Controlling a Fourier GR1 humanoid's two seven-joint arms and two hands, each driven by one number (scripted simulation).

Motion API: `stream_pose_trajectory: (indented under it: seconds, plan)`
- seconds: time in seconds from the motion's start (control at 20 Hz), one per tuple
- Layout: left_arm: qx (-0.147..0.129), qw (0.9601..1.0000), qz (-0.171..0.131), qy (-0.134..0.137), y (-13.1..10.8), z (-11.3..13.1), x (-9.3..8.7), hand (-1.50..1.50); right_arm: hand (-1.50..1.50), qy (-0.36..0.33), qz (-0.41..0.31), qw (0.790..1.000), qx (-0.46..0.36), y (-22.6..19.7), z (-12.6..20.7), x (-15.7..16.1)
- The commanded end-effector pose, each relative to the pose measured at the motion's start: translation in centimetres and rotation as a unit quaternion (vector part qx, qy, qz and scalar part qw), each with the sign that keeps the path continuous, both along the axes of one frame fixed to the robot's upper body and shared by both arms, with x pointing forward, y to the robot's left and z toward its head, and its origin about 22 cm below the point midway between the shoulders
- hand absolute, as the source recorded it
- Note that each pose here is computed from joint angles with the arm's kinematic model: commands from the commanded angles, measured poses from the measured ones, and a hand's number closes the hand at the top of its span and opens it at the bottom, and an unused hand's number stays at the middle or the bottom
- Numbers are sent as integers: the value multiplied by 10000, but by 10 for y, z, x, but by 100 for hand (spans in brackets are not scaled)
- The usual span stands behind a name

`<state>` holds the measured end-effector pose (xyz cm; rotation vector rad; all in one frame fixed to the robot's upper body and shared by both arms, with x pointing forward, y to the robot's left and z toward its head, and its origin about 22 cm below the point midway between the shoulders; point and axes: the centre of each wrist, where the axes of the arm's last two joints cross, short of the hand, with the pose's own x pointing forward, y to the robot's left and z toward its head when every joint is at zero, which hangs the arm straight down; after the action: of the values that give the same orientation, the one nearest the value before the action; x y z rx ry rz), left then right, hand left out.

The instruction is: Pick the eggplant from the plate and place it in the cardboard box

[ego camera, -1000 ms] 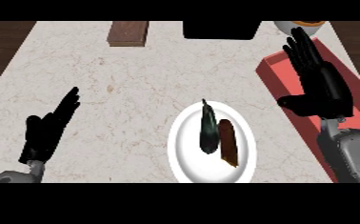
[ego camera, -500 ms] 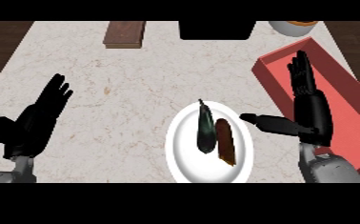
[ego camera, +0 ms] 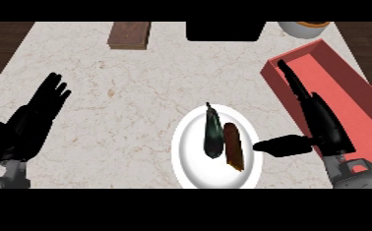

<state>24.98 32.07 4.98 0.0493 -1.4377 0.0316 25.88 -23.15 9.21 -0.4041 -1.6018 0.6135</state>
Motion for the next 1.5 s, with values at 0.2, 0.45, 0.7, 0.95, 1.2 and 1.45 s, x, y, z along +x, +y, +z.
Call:
stream_pose_trajectory:
  seconds: [0.2, 0.45, 0.7, 0.95, 1.2, 1.45]
  plan:
    - [30, 9999, -58, -101, 0, 2, 1, 0, -150, 1565, 242, 9653, -2079, 42, 43, 17]
    - [6, 10000, 20, -73, -6, -4, -9, 0, -150, 2330, 455, 9448, -2257, 84, 55, 35]
    - [-2, 10000, 29, 1, 8, 5, -4, 0, -150, 2920, 564, 9329, -2029, 109, 66, 52]
    - [-96, 9999, 51, 47, -12, 13, 16, 0, -150, 3131, 578, 9228, -2170, 119, 49, 52]
    - [-9, 9999, 102, -100, 5, 16, 3, 0, -150, 3286, 586, 9131, -2343, 118, 42, 52]
    - [-88, 9999, 48, -45, 17, 10, 2, 0, -150, 3277, 646, 9149, -2268, 106, 36, 57]
